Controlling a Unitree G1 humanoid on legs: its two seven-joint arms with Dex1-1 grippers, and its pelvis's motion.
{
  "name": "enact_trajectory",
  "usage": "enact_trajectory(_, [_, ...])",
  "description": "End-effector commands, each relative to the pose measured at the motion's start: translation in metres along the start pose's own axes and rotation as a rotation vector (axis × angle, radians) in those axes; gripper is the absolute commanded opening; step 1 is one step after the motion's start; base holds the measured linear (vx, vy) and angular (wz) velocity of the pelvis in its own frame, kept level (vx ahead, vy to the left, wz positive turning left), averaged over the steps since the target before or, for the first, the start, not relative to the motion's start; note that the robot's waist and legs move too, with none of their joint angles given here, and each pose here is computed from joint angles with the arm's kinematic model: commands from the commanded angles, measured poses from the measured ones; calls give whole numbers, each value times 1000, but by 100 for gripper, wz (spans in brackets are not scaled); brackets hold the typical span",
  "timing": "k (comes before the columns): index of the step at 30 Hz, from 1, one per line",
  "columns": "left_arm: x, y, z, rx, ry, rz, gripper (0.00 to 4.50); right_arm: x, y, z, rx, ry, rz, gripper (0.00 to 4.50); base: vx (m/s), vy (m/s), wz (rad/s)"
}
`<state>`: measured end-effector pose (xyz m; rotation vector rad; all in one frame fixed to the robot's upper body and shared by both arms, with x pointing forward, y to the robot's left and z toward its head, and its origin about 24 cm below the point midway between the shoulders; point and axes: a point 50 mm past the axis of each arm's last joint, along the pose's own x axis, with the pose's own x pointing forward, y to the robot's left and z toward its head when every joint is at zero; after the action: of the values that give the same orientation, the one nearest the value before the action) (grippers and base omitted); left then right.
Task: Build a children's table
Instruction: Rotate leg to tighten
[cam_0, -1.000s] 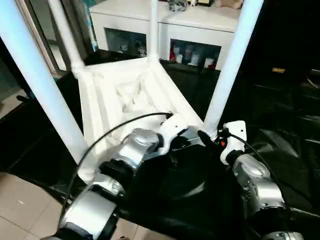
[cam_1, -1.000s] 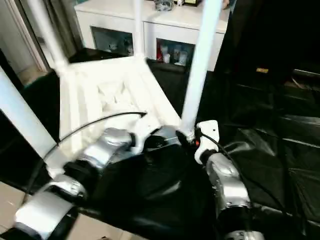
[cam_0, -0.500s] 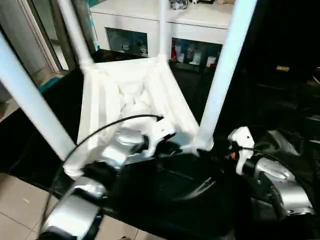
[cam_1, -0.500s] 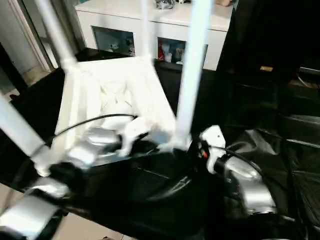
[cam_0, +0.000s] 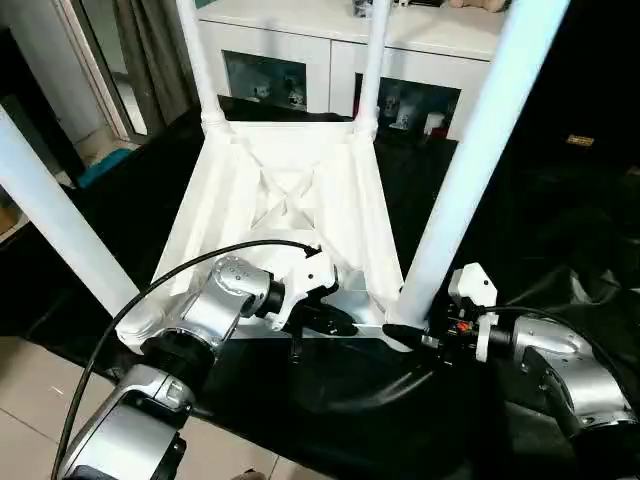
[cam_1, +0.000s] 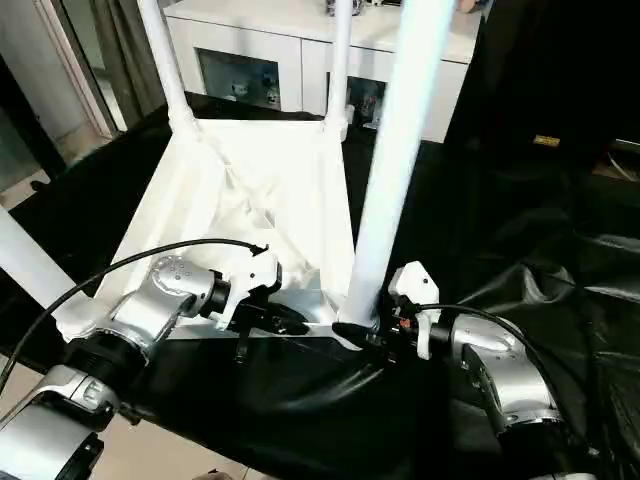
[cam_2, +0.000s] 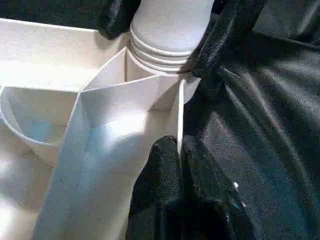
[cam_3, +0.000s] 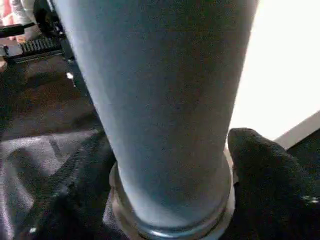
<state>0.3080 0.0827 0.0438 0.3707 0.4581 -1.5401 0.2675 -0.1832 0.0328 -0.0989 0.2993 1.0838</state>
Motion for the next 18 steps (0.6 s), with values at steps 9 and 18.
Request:
enact_trajectory(9, [12, -6, -10, -63, 29, -16, 0, 8, -2, -3, 64, -21, -68, 279, 0, 0, 0])
enact_trajectory(18, [38, 22, 3, -160, 34, 402, 0, 29, -17, -22, 225, -36, -573, 275, 0, 0, 0])
